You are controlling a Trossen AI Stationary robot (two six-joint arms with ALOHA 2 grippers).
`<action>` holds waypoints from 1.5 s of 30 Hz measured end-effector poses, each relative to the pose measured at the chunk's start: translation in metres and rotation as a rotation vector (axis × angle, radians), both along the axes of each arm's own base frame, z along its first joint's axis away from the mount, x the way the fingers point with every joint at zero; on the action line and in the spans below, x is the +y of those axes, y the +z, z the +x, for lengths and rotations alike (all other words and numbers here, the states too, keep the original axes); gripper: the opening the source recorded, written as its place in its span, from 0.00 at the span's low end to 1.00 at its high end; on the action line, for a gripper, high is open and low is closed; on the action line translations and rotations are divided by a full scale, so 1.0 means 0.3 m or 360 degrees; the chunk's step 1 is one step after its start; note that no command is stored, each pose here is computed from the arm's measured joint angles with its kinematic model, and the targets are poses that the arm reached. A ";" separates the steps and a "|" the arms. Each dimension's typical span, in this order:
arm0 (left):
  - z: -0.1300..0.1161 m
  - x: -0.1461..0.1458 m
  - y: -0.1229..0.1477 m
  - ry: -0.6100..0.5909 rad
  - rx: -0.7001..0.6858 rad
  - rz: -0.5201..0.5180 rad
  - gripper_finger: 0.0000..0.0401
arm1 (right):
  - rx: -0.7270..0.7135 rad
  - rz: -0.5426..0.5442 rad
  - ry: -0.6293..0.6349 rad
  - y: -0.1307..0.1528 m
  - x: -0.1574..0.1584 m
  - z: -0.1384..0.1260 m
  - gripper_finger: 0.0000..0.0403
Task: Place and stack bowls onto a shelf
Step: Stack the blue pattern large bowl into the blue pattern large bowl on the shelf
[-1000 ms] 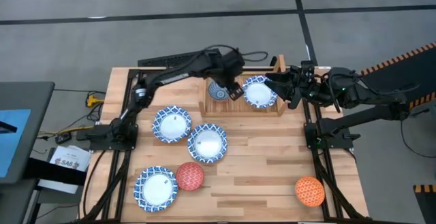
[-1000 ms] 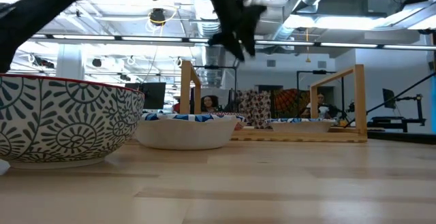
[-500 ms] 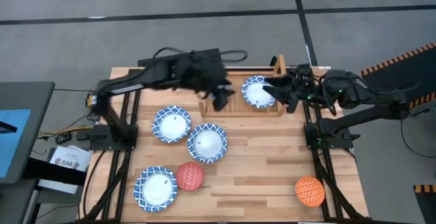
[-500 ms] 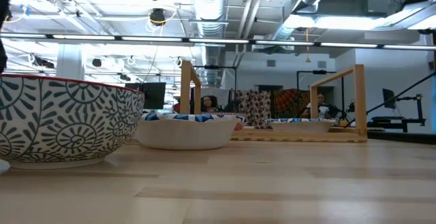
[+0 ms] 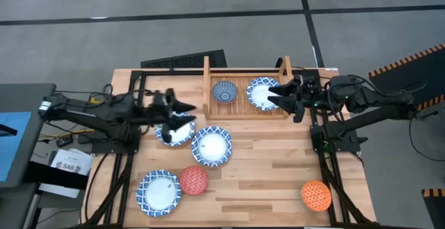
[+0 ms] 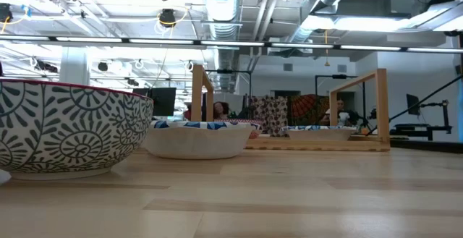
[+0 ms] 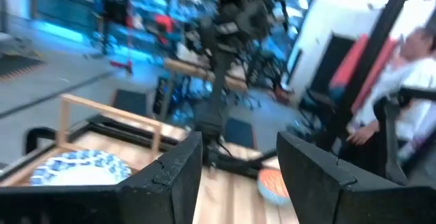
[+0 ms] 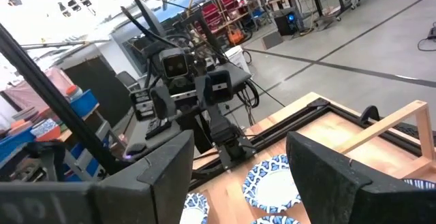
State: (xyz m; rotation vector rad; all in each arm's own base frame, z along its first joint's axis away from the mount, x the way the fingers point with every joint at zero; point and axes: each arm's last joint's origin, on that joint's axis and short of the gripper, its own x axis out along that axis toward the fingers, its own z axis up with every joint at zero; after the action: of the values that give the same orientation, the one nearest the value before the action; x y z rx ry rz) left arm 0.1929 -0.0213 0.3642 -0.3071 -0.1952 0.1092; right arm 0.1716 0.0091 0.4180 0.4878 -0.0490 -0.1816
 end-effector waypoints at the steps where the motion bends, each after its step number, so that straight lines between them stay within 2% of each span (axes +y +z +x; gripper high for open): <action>1: -0.023 0.004 -0.005 0.0030 -0.0014 -0.0008 0.43 | 0.0000 0.0000 0.0000 0.000 0.000 0.000 0.65; 4: -0.068 0.012 0.000 0.0066 -0.0068 -0.0006 0.43 | -0.0009 0.0048 -0.0002 0.000 0.000 0.000 0.65; 9: -0.092 0.016 0.010 0.0075 -0.0087 0.0042 0.43 | 0.0006 0.0396 -0.0005 -0.027 0.001 0.053 0.65; 14: -0.091 0.015 0.008 0.0072 -0.0082 0.0043 0.43 | 0.0316 0.0564 0.0067 -0.153 0.055 0.223 0.65; 18: -0.090 0.015 0.001 0.0069 -0.0045 0.0048 0.43 | 0.0597 0.0613 0.0061 -0.289 0.112 0.349 0.65; 22: -0.089 0.015 -0.002 0.0067 -0.0030 0.0043 0.43 | 0.0850 0.0404 0.0289 -0.405 0.191 0.448 0.65; 25: -0.089 0.015 -0.002 0.0067 -0.0029 0.0043 0.43 | 0.0945 0.0181 0.0544 -0.425 0.255 0.516 0.65; 30: -0.088 0.015 -0.008 0.0066 0.0002 0.0049 0.43 | 0.1184 -0.0485 0.0812 -0.502 0.333 0.605 0.65; 32: -0.087 0.015 -0.011 0.0066 0.0013 0.0051 0.43 | 0.1219 -0.0679 0.0897 -0.532 0.355 0.642 0.65; 41: -0.086 0.014 -0.017 0.0061 0.0043 0.0056 0.43 | 0.1483 -0.0992 0.1060 -0.695 0.379 0.756 0.65; 45: -0.086 0.014 -0.016 0.0062 0.0041 0.0056 0.43 | 0.1598 -0.1060 0.1064 -0.762 0.374 0.784 0.65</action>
State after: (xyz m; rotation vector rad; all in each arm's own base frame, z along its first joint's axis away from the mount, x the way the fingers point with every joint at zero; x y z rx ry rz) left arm 0.1671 -0.0170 0.3593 -0.2668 -0.1771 0.1479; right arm 0.4068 0.1213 0.1895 -0.3039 0.9985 0.2615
